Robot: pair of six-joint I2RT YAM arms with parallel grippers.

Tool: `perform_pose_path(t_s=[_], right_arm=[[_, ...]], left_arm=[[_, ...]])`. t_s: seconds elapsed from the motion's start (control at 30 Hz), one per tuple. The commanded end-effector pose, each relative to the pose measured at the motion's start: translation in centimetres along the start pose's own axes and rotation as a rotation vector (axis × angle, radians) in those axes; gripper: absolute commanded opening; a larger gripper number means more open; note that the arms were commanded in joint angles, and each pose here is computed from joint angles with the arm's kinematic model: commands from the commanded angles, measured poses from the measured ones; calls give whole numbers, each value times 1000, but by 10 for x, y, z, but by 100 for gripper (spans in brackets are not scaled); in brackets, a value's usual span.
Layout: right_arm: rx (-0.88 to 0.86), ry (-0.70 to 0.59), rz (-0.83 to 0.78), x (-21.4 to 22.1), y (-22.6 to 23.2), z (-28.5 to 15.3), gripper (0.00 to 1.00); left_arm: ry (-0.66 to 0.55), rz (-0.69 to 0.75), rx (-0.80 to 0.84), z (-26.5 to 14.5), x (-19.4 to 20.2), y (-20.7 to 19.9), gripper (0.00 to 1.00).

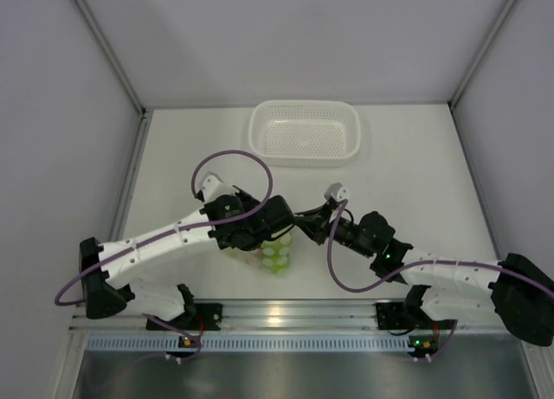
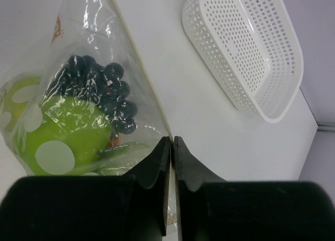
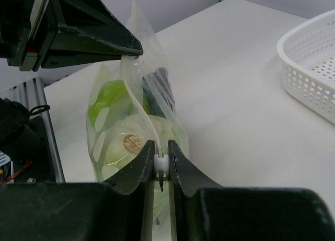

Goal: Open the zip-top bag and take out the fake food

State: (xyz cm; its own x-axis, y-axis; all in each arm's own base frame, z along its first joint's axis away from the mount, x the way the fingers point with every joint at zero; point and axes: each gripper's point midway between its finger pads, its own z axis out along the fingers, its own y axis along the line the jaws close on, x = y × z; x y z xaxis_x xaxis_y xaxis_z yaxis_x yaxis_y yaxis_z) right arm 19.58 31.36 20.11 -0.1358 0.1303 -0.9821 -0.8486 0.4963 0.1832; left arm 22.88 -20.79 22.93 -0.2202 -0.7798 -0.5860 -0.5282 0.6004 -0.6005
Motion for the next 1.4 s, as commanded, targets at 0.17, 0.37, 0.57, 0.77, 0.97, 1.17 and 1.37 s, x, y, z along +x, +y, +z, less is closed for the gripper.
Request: perform_pose_path(t_s=[0.17,0.37,0.57,0.77,0.97,1.17,1.37], right_arm=[[47,55,-149,-38,-4,2,0],[54,103,-238,-57,-4,-10,0],[55,123,-288,-66,-5,-23,0],[18,151,-310,-70,2,-31,0],[-26,193,-322,-65,9,-41,0],[-92,194,-345,-63,19,-47,0],[-132,181,-375,-64,25,-50,0]], left_arm=[[-127,11,124,-16,-44,-36,49],[-263,229,166,-28,-85,-42,99],[-254,493,406,-43,-86,-90,99],[-87,813,993,-70,-53,-126,99],[-93,1270,1373,-96,-7,-116,96],[95,1489,1615,-109,30,-86,86],[357,1570,1657,-91,50,-69,77]])
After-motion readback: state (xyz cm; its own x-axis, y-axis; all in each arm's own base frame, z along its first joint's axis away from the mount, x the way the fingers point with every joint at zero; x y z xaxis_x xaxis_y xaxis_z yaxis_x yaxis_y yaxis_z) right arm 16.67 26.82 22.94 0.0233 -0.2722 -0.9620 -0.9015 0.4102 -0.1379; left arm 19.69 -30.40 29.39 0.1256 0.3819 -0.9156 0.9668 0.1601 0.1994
